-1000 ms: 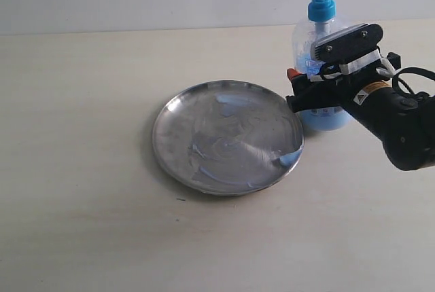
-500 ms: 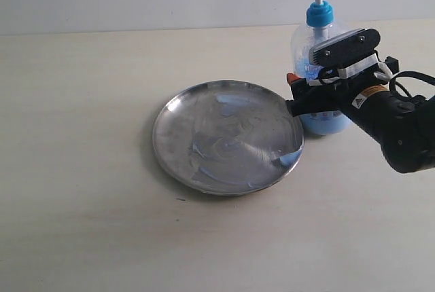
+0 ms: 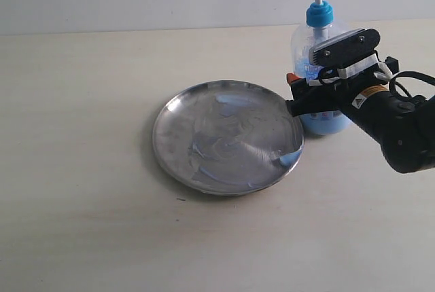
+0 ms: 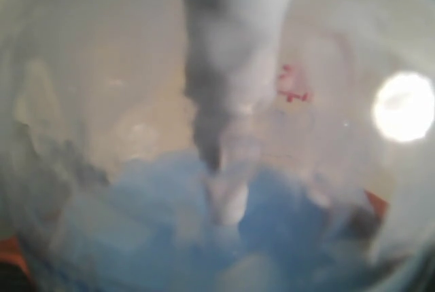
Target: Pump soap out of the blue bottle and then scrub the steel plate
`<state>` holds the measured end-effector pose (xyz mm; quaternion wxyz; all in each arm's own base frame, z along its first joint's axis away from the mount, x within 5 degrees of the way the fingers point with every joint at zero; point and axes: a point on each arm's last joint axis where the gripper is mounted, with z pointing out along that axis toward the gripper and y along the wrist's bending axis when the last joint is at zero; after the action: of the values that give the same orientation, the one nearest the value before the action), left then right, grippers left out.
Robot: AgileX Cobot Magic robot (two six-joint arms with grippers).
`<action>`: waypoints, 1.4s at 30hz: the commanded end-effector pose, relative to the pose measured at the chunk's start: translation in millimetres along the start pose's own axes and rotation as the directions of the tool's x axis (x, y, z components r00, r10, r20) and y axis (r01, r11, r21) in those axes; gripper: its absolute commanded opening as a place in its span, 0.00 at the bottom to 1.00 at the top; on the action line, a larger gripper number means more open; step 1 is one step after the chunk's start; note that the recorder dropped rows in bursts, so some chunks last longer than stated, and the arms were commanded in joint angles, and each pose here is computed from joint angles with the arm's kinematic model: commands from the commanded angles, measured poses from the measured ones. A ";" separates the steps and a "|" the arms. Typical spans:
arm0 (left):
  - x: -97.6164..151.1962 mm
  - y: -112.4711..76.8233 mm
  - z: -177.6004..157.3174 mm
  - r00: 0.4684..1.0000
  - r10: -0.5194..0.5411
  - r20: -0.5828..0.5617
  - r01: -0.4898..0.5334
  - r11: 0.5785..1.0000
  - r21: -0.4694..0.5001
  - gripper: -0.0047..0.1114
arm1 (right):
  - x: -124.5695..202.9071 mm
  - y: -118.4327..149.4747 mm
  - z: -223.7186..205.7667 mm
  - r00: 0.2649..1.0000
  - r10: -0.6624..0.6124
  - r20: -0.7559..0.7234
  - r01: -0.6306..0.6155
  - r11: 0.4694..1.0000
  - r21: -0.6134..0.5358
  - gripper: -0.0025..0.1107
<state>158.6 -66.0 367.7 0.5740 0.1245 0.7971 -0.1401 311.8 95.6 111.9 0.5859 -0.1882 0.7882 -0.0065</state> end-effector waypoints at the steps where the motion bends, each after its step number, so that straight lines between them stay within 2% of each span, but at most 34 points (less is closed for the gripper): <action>1: -4.1 -1.2 -1.1 1.000 0.003 0.019 -0.003 1.000 0.006 0.04 | -17.7 -3.1 0.1 0.991 -0.011 0.134 0.008 1.000 0.029 0.02; 9: -3.0 -1.6 5.2 1.000 -0.009 0.007 0.009 1.000 0.010 0.04 | -17.7 -3.1 0.1 0.991 -0.011 0.134 0.008 1.000 0.029 0.02; 14: 7.7 -2.8 32.1 0.994 -0.063 -0.093 0.064 0.998 0.017 0.04 | -17.7 -3.1 0.1 0.991 -0.011 0.134 0.008 1.000 0.029 0.02; 17: 10.6 -4.9 44.2 0.984 -0.058 -0.169 0.064 0.997 0.032 0.04 | -17.7 -3.1 0.1 0.991 -0.011 0.134 0.008 1.000 0.029 0.02; 22: 3.5 -15.6 58.7 0.958 -0.028 -0.284 0.067 0.989 0.129 0.04 | -17.7 -3.1 0.1 0.991 -0.011 0.134 0.008 1.000 0.029 0.02; 29: -10.0 -27.1 81.8 0.926 0.005 -0.378 0.089 0.969 0.230 0.04 | -17.7 -3.1 0.1 0.991 -0.011 0.134 0.008 1.000 0.029 0.02; 42: -29.4 -37.8 112.5 0.908 0.005 -0.419 0.139 0.940 0.312 0.04 | -17.4 -3.1 0.1 0.991 -0.014 0.130 0.010 1.000 0.028 0.02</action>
<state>249.7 -137.4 360.2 0.3618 0.2118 0.8733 -0.2483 311.8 95.6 111.9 0.5859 -0.1882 0.7882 -0.0065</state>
